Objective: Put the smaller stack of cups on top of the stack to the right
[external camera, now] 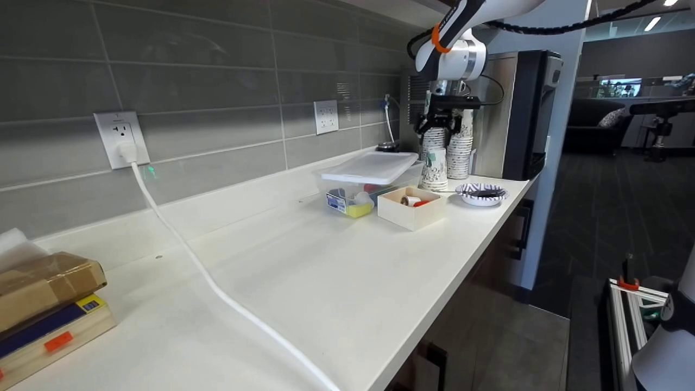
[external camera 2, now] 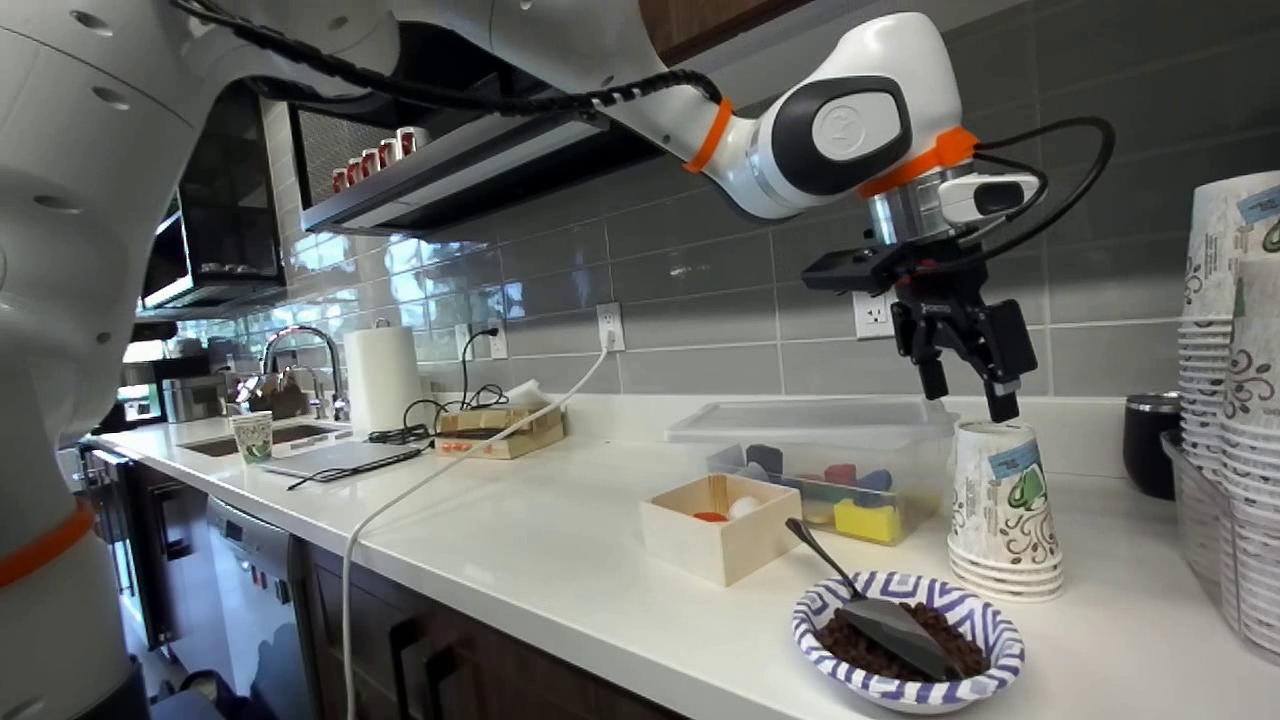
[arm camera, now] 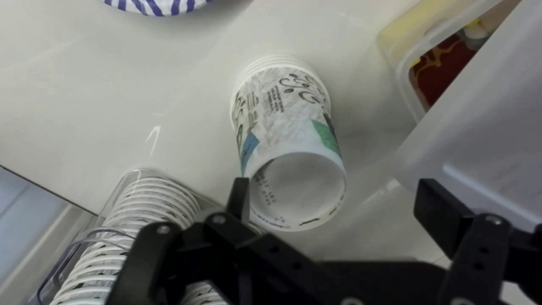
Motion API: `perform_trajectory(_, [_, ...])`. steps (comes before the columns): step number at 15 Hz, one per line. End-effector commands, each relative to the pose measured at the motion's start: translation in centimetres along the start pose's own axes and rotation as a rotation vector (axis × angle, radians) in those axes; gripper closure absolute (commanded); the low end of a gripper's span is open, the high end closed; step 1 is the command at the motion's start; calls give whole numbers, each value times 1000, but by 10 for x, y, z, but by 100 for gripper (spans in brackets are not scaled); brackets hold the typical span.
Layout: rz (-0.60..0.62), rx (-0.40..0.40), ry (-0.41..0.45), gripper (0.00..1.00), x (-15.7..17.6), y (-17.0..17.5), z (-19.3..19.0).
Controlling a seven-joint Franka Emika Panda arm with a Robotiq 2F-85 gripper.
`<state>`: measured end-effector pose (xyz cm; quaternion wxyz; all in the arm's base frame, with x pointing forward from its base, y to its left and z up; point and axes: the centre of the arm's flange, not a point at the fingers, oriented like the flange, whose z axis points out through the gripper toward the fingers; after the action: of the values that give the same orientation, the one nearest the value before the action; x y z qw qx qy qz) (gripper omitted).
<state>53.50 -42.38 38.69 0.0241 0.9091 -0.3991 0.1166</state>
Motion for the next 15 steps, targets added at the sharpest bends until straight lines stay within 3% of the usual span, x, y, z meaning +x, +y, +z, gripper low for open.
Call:
perform_trajectory(1, [22, 11, 9, 0, 26, -6, 15])
perform_trajectory(9, [37, -21, -23, 0, 34, -4, 36])
perform_trajectory(15, [53, 2, 45, 0, 42, -7, -7])
